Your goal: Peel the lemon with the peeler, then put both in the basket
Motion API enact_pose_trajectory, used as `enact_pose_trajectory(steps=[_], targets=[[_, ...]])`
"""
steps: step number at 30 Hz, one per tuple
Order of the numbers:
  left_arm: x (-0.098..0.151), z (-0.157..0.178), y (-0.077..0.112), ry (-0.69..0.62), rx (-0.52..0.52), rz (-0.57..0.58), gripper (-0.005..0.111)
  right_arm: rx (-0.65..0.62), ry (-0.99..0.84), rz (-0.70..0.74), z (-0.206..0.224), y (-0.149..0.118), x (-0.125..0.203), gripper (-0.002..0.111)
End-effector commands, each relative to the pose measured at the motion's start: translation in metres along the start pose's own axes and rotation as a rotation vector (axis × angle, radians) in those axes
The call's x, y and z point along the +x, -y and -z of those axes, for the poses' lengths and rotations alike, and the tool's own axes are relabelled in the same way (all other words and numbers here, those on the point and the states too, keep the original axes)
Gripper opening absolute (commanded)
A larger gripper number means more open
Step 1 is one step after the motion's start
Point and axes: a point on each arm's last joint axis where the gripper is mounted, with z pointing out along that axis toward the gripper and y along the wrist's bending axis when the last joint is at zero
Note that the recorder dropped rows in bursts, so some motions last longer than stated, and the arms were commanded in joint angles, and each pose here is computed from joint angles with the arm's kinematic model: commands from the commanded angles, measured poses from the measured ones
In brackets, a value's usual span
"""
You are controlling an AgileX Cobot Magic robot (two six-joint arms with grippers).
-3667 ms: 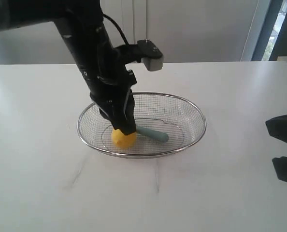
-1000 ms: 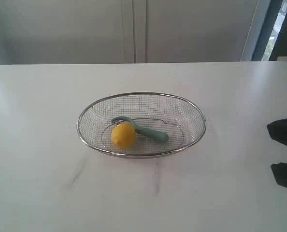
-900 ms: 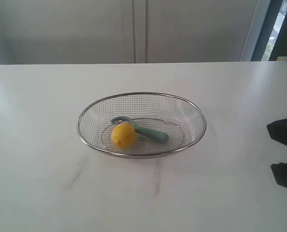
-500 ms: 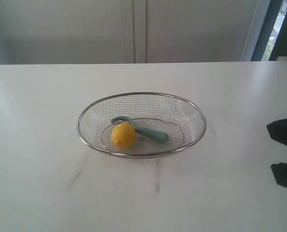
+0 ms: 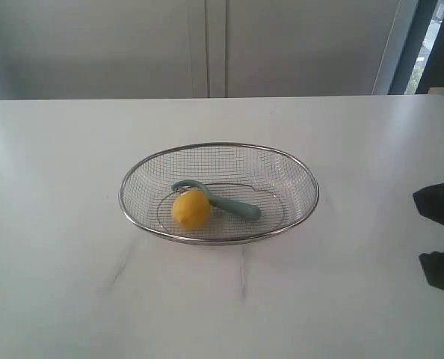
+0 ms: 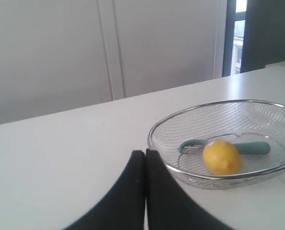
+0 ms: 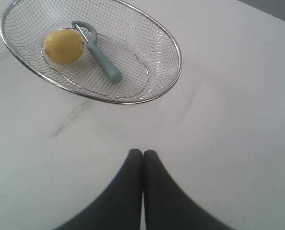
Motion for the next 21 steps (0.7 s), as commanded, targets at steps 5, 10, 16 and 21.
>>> enact_pose_trajectory(steps=[5, 10, 16, 21], targets=[[0.012, 0.011, -0.013, -0.112, -0.149, 0.04, 0.0, 0.005, 0.012, -0.002, 0.001, 0.001, 0.0, 0.0], [0.019, 0.017, -0.015, -0.187, -0.189, 0.056, 0.0, 0.005, 0.012, -0.002, 0.001, 0.001, 0.0, 0.0], [0.027, 0.024, -0.013, -0.271, -0.181, 0.037, 0.0, 0.005, 0.012, -0.002, 0.001, 0.001, 0.0, 0.0], [0.031, 0.032, -0.012, -0.302, -0.208, 0.043, 0.0, 0.005, 0.012, -0.002, 0.001, 0.001, 0.0, 0.0]])
